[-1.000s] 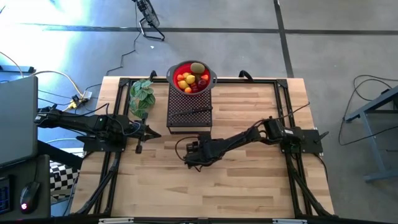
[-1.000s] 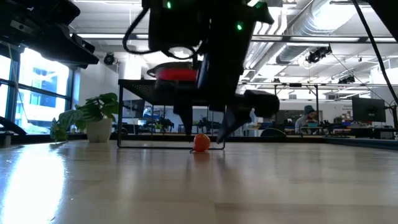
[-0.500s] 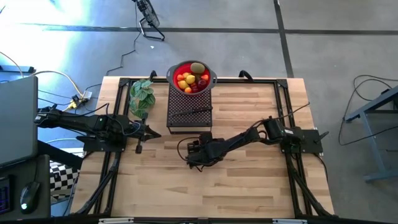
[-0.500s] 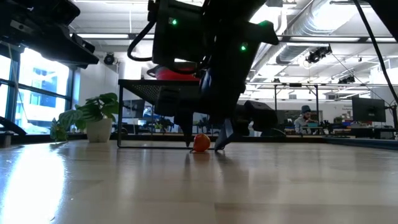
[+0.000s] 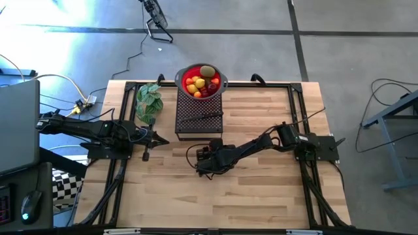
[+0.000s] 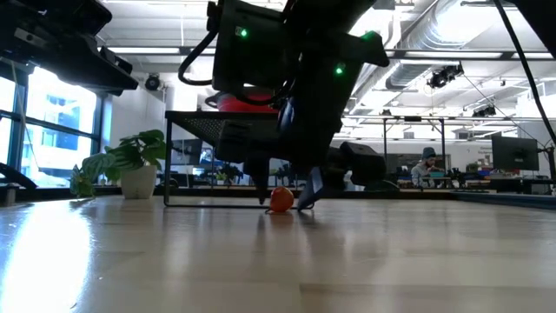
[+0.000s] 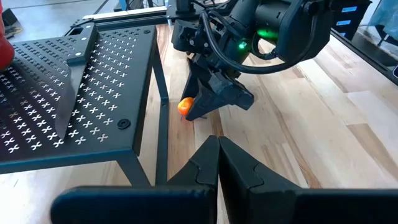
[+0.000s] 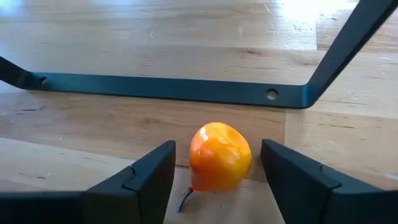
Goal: Pick & Place Fruit
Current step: Put the pear into the red strainer bowl
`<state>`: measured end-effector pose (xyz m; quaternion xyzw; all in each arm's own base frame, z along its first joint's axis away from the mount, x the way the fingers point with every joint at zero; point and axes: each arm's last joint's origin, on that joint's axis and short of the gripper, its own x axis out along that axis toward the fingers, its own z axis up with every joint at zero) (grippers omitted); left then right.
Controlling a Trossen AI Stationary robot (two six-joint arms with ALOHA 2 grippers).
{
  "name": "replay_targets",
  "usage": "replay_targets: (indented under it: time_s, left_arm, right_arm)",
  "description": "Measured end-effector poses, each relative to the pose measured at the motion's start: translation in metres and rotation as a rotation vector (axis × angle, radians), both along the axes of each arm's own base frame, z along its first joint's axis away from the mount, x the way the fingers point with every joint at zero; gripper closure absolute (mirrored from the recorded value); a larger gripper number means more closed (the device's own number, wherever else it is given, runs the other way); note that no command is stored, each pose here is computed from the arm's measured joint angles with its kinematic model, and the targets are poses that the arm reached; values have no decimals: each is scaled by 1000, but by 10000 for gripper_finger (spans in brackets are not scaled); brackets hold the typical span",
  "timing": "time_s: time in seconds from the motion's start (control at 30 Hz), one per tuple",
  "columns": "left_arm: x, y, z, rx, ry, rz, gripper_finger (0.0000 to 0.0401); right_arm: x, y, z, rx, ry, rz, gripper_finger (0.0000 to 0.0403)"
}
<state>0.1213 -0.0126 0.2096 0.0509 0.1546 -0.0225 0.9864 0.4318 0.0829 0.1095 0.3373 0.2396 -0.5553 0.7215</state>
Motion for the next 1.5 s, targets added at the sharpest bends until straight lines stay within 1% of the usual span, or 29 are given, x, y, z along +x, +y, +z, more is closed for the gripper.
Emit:
replay_targets:
  time_s: [0.33,0.47,0.57,0.73,0.9,1.1,1.33,1.43,1.5]
  left_arm:
    - [0,0,0,0,0,0,398]
    - [0,0,0,0,0,0,398]
    - [0,0,0,0,0,0,398]
    - [0,0,0,0,0,0,398]
    - [0,0,0,0,0,0,398]
    - [0,0,0,0,0,0,398]
    - [0,0,0,0,-1,0,398]
    - [0,0,0,0,0,0,398]
    - [0,0,0,1,1,0,398]
  right_arm:
    - [0,0,0,5,0,0,248]
    - [0,0,0,4,2,4,269]
    - [0,0,0,0,11,15,272]
    - [0,0,0,-1,13,17,265]
    - [0,3,0,-5,21,36,274]
    - [0,11,4,20,8,71,273]
    - [0,23,20,8,-27,141,278]
    - [1,27,28,12,-43,187,278]
    - [2,30,35,35,-57,225,275]
